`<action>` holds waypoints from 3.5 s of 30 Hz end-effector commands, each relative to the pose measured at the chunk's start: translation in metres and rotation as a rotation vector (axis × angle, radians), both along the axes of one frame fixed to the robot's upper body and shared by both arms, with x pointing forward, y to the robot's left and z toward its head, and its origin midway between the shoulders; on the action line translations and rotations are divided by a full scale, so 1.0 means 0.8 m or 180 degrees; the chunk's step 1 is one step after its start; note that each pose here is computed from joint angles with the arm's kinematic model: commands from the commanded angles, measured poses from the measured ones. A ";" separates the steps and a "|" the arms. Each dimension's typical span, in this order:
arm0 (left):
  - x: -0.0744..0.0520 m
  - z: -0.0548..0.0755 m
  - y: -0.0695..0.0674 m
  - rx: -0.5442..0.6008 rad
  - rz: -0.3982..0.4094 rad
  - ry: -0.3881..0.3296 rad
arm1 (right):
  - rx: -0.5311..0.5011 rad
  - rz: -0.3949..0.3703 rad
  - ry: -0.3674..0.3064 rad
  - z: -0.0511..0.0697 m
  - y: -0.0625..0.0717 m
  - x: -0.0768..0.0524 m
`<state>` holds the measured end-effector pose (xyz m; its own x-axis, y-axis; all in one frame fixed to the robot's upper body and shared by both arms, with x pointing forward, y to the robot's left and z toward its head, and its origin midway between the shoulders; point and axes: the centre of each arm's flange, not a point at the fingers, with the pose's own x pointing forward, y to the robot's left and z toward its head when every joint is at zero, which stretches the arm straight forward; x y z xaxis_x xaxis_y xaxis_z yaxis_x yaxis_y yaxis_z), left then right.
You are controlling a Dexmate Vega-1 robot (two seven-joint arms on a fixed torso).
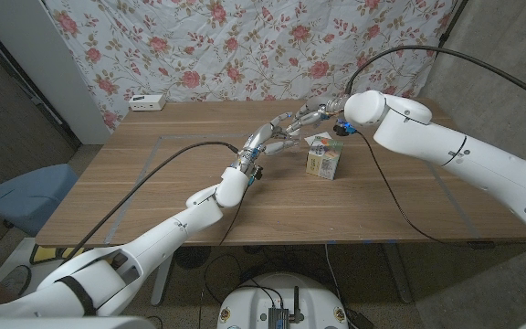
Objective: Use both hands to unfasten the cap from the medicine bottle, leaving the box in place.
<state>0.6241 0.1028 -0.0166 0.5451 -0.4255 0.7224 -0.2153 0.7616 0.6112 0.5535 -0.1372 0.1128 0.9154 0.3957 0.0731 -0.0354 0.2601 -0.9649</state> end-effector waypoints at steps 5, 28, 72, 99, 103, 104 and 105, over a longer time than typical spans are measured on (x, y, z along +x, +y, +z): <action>-0.001 -0.001 0.002 -0.0005 0.0019 -0.0005 | -0.0038 -0.0071 -0.0101 -0.007 -0.001 0.002; -0.003 0.000 -0.001 0.0014 0.0011 -0.0005 | -0.0014 -0.0140 -0.0208 -0.011 0.002 0.002; -0.002 -0.001 -0.001 0.0007 0.0008 0.0023 | -0.0025 -0.0182 -0.0303 -0.011 0.008 0.005; 0.000 -0.002 -0.003 0.0009 0.0006 0.0046 | 0.0008 -0.0125 -0.0263 -0.009 0.006 0.009; 0.001 -0.001 -0.004 0.0013 -0.0001 0.0048 | 0.0005 -0.0101 -0.0236 -0.007 0.005 0.009; 0.001 -0.001 -0.004 0.0016 -0.0003 0.0052 | 0.0011 -0.0091 -0.0230 -0.007 0.005 0.009; 0.001 -0.001 -0.004 0.0016 -0.0005 0.0052 | 0.0013 -0.0075 -0.0217 -0.006 0.005 0.010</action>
<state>0.6242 0.1013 -0.0184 0.5562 -0.4251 0.7141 -0.2095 0.7598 0.6155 0.5601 -0.1324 0.1056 0.9215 0.3553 0.1570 0.0634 0.2613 -0.9632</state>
